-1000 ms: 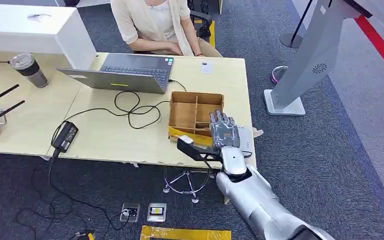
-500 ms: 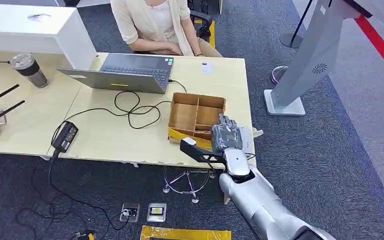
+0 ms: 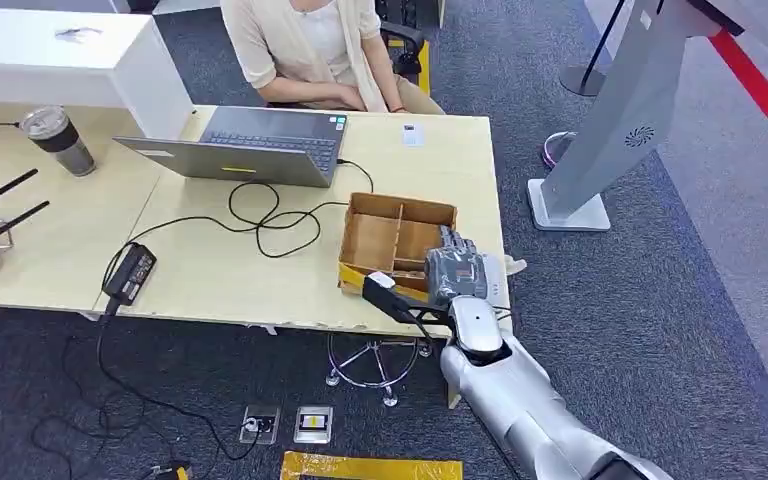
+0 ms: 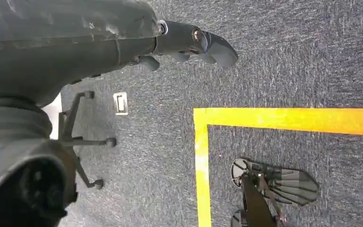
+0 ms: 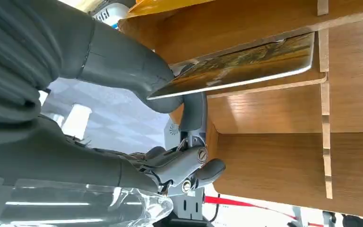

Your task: Pass the card to the sensor for recognition and then transmit it.

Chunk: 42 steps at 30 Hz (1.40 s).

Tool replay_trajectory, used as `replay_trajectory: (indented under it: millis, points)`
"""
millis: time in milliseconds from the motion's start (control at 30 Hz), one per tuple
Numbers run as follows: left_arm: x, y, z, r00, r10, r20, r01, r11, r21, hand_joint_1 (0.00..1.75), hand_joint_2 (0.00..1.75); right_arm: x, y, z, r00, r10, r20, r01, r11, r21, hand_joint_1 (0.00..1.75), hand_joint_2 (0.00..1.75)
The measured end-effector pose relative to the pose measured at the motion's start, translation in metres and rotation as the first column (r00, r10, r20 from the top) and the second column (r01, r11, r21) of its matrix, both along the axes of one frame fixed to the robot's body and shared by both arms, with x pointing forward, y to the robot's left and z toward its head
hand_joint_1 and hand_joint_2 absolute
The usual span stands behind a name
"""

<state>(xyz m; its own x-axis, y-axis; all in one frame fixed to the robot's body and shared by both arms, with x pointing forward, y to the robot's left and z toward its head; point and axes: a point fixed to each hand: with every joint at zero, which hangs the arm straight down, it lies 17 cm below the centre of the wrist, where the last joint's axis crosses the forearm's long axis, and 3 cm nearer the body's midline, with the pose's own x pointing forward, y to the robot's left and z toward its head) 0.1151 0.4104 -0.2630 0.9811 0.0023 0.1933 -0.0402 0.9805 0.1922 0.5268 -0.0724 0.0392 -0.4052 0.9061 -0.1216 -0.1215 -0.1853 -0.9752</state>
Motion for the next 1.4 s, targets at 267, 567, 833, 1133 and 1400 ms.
replay_trajectory:
  millis: [267,567,833,1133,1400]
  points:
    - [-0.002,0.0,0.0,1.0,-0.009,-0.012,0.009,1.0,0.001,0.0,0.0,-0.001,0.006,0.002,1.0,0.007,-0.002,-0.007,1.0,0.01,0.0,0.0]
    - [-0.004,0.002,0.0,1.0,-0.004,-0.019,0.004,1.0,0.001,0.0,0.0,0.002,0.015,0.012,0.999,0.04,0.008,-0.04,0.999,0.018,0.0,0.0]
    - [-0.004,0.001,0.0,1.0,-0.006,-0.02,0.006,1.0,-0.003,0.0,0.0,0.016,0.011,0.03,0.998,0.045,0.047,-0.045,0.999,-0.011,0.0,0.0]
    - [-0.006,0.004,0.0,1.0,0.02,-0.023,-0.02,1.0,-0.002,0.0,0.0,0.031,0.01,0.055,0.993,0.072,0.098,-0.068,0.997,-0.046,0.0,0.0]
    - [-0.008,0.005,-0.001,0.998,0.053,-0.034,-0.053,0.999,0.003,0.0,0.0,0.033,0.031,0.074,0.987,0.119,0.106,-0.118,0.993,-0.02,0.0,1.75]
